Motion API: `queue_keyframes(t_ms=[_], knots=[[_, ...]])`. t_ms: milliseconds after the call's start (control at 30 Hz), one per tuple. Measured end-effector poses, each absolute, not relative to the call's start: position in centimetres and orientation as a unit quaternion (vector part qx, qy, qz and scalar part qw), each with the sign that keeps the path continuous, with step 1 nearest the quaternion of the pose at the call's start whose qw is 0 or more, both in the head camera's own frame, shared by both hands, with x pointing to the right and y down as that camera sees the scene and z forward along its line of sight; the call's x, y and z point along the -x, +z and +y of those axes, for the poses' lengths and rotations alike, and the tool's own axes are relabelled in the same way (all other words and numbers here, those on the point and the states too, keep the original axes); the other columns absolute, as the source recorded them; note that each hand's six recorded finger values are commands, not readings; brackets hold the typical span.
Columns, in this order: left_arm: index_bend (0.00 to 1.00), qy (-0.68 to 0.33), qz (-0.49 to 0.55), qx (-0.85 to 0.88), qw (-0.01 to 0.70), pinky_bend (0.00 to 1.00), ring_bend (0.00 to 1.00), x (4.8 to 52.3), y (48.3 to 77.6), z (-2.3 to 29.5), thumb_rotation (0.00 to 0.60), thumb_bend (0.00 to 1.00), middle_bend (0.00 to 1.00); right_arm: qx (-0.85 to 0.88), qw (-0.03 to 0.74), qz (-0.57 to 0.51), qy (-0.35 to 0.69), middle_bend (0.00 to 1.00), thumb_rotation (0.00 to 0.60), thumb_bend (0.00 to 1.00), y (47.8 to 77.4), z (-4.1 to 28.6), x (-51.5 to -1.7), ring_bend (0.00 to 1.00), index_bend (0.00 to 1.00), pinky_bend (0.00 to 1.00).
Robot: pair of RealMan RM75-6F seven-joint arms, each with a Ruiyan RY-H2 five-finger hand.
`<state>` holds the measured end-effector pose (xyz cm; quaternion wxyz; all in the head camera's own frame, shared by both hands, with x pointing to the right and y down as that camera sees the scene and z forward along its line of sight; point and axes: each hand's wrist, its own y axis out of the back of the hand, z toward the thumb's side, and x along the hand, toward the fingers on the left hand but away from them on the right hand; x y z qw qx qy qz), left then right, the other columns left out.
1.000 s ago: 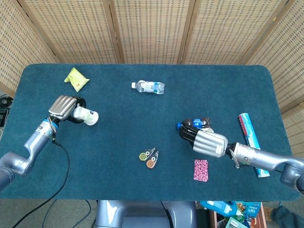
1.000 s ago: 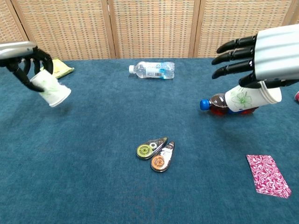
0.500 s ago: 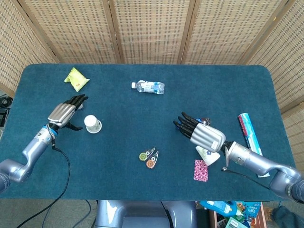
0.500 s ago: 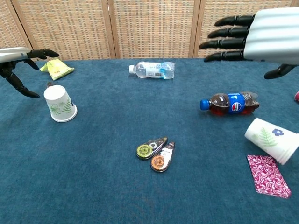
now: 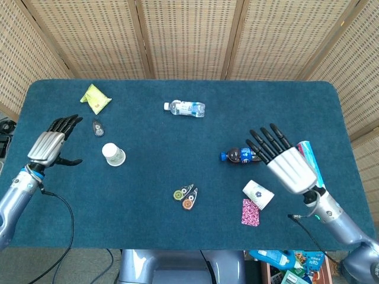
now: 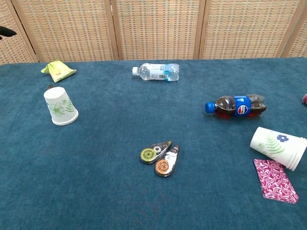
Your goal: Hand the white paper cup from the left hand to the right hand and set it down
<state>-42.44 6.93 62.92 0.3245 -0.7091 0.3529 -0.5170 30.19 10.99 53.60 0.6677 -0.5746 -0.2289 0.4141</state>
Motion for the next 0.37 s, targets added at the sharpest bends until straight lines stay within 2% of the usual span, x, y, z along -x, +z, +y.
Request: queue_keyframes(t_ms=[200, 367], knots=[[0.00, -0.546, 0.397, 0.653, 0.345, 0.00, 0.00, 45.5, 60.4, 10.5, 0.600, 0.13, 0.00, 0.585, 0.578, -0.324, 0.468, 0.00, 0.600, 0.00, 53.0, 15.0, -35.0, 0.00, 0.00, 0.00], [0.00, -0.561, 0.429, 0.619, 0.343, 0.00, 0.00, 47.5, 58.8, 14.9, 0.600, 0.13, 0.00, 0.590, 0.498, -0.382, 0.507, 0.00, 0.600, 0.00, 54.0, 19.2, -38.1, 0.00, 0.00, 0.00]])
